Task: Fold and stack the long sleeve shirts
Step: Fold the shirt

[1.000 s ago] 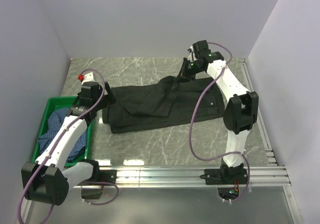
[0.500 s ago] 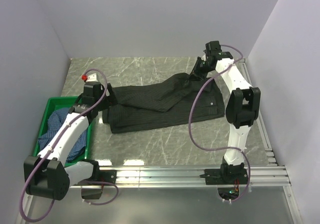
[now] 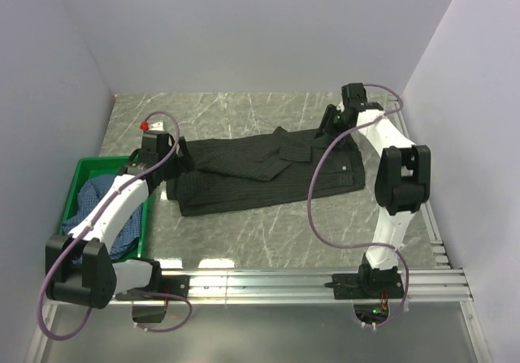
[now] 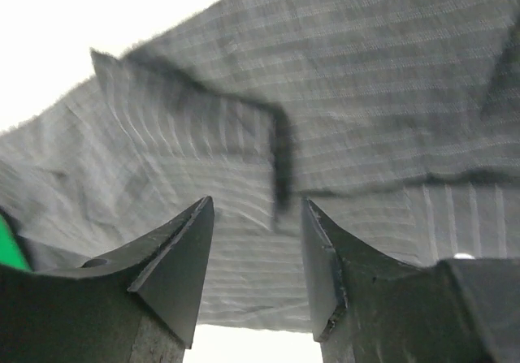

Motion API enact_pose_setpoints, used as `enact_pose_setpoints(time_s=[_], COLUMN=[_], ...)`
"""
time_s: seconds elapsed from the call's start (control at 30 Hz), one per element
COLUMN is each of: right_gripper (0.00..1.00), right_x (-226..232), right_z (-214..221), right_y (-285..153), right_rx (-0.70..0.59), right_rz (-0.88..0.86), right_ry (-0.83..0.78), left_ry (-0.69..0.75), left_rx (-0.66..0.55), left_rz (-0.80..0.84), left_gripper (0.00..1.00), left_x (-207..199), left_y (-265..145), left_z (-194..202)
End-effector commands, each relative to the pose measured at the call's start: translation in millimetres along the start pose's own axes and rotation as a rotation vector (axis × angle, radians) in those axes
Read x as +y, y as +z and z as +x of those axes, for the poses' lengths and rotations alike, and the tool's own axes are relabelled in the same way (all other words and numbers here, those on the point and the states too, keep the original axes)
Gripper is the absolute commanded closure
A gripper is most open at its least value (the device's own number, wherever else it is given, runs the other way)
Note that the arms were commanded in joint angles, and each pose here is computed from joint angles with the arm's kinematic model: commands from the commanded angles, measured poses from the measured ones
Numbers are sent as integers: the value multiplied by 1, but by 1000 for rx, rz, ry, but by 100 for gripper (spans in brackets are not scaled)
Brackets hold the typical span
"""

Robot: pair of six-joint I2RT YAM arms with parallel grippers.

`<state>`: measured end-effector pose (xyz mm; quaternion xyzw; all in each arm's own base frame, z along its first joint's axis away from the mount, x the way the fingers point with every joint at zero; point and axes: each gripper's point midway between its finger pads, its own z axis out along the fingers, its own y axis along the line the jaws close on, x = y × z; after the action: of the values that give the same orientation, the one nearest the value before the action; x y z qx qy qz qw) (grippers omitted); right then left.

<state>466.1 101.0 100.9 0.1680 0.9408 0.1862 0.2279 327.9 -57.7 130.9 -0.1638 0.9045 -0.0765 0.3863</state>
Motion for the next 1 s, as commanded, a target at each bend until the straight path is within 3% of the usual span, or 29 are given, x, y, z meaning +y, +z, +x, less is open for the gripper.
enact_pose_setpoints(time_s=[0.0,0.17,0.3,0.47,0.67,0.97], right_gripper=[45,44,46,46,46,49], right_x=[2,-39,-60,-80,-80,-80], right_z=[-23,-27,-35,-46,-53,-49], right_y=[-24,-25,-18,-4,19,43], right_rx=[-197,-236,-248,-260,-223,-184], right_rz=[-18,100,56,20,-64,-103], right_ry=[-132,-21,148,243,276,291], left_ry=[-17,-114,-218,-344,-374,-403], left_rx=[4,3,17,31,90,167], left_rz=[64,65,87,76,8,-27], left_gripper=[4,4,4,5,5,5], left_x=[-19,-33,-44,-47,-36,-22], left_y=[-4,2,21,56,93,108], left_z=[-15,-31,-32,-21,4,45])
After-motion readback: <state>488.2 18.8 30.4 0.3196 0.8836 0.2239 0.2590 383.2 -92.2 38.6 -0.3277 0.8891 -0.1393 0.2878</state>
